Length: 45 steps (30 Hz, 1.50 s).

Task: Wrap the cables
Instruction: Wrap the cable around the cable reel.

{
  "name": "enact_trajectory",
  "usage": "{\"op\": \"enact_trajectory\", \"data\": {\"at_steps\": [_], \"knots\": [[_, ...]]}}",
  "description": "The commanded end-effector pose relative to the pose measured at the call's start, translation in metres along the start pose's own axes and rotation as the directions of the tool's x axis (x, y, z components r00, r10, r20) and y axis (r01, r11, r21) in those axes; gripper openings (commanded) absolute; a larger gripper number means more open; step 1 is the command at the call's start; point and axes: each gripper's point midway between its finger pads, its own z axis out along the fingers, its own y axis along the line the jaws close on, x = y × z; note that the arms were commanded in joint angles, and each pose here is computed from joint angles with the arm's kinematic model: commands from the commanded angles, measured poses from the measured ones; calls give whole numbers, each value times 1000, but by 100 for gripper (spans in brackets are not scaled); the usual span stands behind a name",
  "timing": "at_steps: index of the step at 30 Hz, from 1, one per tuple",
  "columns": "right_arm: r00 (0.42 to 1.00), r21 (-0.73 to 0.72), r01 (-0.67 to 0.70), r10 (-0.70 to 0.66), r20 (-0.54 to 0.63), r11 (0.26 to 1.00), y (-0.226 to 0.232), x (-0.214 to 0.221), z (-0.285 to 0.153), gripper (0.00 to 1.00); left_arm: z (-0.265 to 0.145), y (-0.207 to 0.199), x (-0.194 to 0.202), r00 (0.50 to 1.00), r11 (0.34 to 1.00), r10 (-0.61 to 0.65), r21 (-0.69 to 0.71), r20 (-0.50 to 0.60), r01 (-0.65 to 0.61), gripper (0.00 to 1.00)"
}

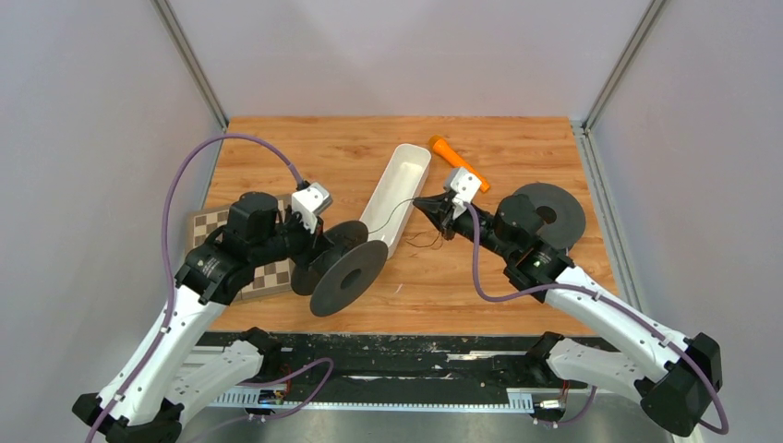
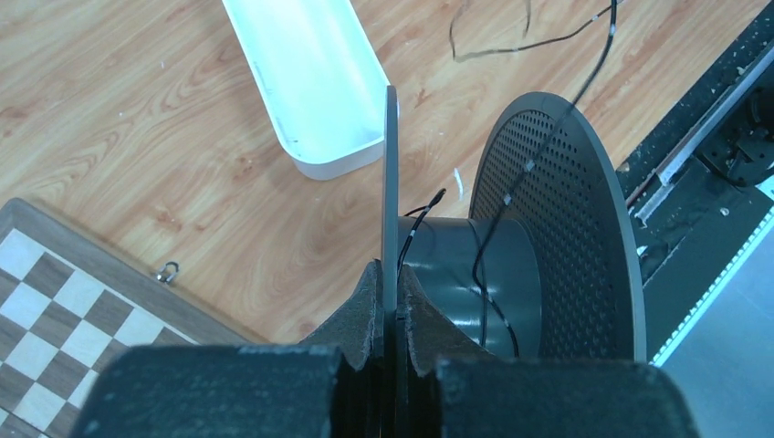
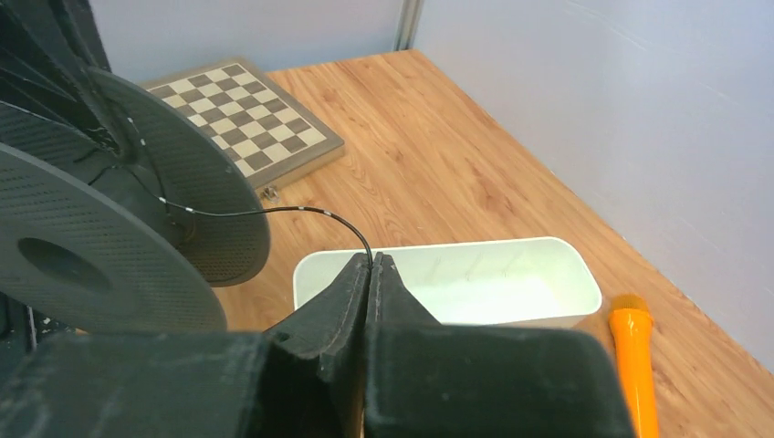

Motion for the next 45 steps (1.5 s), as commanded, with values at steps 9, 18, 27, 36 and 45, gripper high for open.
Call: {"op": "enact_trajectory", "data": {"at_steps": [9,18,27,36,45], "knots": [[998,-90,-60,57,-35,994,28,41,-27,0,-36,-28,-62,963,979,-197,93,186,182,0],[981,-304,-116,156,111,946,79,35,-56,0,-63,-65,-106,864,900,-388,332,320,282,0],[973,-333,-175,214,84,927,90,50,-60,0,-80,-66,-122,808,879,-448,356,382,319,0],[934,-519,-204,325,152,830,140,36,-69,2,-89,-49,-136,600,791,-611,424,516,441,0],[939,-559,-233,334,83,796,169,44,-47,16,-104,-54,-150,543,747,-664,486,515,453,0]]}}
